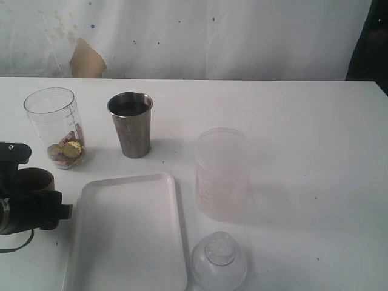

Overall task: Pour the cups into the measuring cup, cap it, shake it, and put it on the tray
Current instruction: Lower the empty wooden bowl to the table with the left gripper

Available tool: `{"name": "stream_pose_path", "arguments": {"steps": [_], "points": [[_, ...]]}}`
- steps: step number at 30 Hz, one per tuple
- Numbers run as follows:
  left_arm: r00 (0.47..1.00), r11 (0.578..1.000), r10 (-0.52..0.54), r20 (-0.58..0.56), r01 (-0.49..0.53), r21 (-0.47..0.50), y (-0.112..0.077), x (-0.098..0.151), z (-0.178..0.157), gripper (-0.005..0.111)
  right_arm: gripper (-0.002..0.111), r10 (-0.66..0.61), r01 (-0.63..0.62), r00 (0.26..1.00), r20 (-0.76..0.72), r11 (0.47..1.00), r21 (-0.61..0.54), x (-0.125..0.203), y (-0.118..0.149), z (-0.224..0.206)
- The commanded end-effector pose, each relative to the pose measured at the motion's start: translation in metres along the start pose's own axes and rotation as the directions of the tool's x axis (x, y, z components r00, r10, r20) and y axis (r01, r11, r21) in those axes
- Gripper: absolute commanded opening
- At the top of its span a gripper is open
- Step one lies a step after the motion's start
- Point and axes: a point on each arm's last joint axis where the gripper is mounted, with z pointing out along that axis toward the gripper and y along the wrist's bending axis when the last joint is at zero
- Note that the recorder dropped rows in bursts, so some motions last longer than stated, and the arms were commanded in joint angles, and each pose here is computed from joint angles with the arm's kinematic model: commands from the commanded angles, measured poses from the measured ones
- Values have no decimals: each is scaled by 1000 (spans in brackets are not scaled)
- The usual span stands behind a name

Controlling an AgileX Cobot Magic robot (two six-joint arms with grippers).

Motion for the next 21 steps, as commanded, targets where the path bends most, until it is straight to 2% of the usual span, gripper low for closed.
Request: {"name": "stream_pose_path", "arguments": {"steps": [1, 5, 8, 11, 16, 19, 21], "points": [[1000, 1000, 9, -9, -9, -2, -2, 1, 3, 61, 0, 2, -2, 1000, 11, 1000, -4, 0, 0, 0], [999, 999, -30, -19, 30, -15, -1, 2, 3, 76, 0, 2, -2, 1000, 11, 1000, -4, 0, 0, 0], [998, 999, -52, -31, 51, -12, -1, 3, 3, 93, 0, 2, -2, 1000, 11, 1000, -4, 0, 0, 0], [996, 997, -76, -38, 76, -18, -1, 3, 2, 101, 0, 2, -2, 1000, 11, 1000, -4, 0, 0, 0], [993, 993, -116, 0, 116, -3, 2, -3, -7, 104, 0, 2, -2, 1000, 11, 1000, -4, 0, 0, 0], [988, 991, -134, 72, 132, 36, 8, -16, -31, 104, 0, 2, -2, 1000, 11, 1000, -4, 0, 0, 0], [984, 987, -156, 89, 154, 36, 14, -19, -45, 98, 0, 2, -2, 1000, 11, 1000, -4, 0, 0, 0]]}}
